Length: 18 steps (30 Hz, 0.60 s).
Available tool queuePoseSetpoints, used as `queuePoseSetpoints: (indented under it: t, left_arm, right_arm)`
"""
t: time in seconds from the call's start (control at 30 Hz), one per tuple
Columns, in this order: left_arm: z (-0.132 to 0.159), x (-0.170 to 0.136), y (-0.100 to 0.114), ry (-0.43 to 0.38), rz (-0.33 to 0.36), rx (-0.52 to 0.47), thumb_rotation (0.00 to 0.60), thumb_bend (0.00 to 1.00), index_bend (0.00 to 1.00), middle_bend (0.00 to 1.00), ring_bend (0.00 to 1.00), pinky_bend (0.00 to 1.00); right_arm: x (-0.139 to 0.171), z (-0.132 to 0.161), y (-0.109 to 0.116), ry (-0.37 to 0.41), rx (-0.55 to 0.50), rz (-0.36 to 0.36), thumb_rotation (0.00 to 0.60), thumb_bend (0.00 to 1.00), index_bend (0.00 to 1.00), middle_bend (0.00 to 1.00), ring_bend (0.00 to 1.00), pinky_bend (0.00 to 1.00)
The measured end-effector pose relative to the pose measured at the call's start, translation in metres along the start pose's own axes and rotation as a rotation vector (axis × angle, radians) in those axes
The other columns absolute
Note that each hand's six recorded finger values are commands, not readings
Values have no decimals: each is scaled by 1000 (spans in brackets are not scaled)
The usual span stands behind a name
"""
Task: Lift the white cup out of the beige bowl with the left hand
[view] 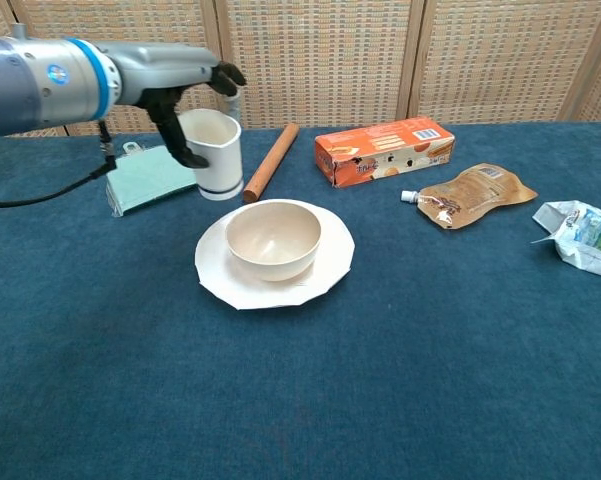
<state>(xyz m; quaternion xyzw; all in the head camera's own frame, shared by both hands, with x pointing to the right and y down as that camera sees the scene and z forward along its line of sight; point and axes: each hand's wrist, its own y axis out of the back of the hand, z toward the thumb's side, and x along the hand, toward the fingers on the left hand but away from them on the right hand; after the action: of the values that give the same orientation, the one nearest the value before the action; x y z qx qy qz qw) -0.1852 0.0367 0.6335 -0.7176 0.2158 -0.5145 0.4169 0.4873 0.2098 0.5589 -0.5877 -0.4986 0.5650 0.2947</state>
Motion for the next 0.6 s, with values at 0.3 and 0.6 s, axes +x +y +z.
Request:
queuePoseSetpoints:
  t: [0.3, 0.6]
  left_arm:
    - [-65, -21, -42, 122, -80, -6, 600, 344, 445, 0, 0, 0]
    - [-81, -26, -93, 146, -144, -29, 600, 298, 336, 0, 0, 0]
  right_arm:
    - [2, 7, -8, 19, 15, 19, 600, 126, 0, 0, 0, 0]
    - [4, 12, -10, 30, 23, 21, 600, 126, 0, 0, 0, 0]
